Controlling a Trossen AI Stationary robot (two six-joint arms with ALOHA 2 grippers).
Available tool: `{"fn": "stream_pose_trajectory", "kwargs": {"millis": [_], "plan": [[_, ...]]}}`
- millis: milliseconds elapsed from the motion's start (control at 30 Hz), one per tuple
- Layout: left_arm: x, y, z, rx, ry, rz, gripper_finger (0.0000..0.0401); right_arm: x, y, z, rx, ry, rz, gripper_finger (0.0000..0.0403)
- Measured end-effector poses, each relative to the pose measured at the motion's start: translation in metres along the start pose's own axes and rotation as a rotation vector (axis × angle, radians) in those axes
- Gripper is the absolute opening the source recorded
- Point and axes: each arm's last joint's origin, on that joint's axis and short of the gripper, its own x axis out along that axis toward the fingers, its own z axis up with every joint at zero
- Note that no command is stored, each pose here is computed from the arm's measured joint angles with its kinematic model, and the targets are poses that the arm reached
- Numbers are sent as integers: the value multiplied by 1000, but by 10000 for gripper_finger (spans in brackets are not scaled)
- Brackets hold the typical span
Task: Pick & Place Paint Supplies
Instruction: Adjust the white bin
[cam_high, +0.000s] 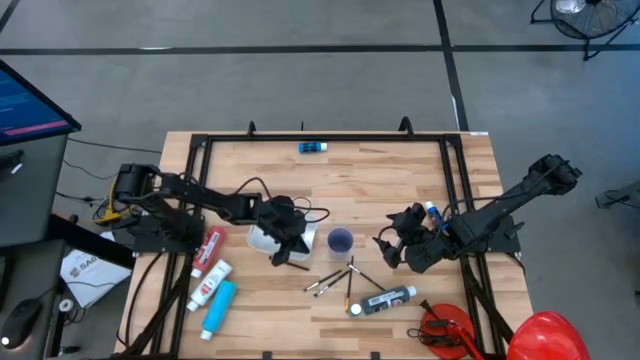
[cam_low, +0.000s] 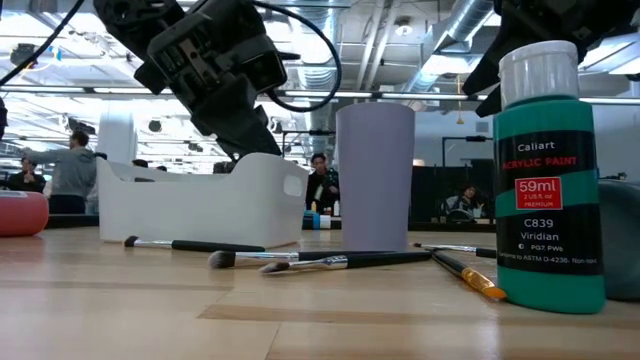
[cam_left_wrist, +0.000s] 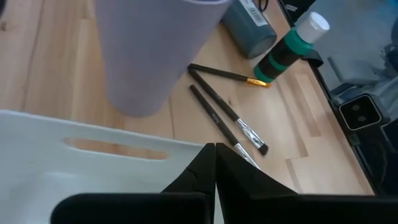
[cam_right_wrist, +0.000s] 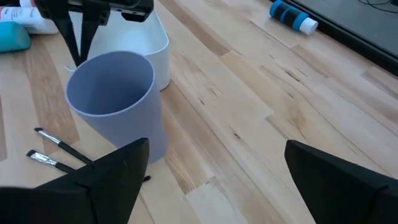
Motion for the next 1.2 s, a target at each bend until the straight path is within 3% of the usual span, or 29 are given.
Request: {"fn": "stream_pose_trajectory", "kwargs": {"millis": [600,800,933,1200], "plan": [[0,-1,3,6,-32,-5,2,0,-1,-1,-17,10,-12,367],[-11,-3,8,14,-49,41,2,0,-3,-3,-28,21,-23,367],[-12,-2,1,-14,16,104,2,0,-3,-3,-29,23,-25,367],[-2,5,-13,-58,119,116,2,0,-3,-3,-26,22,-24,367]]}}
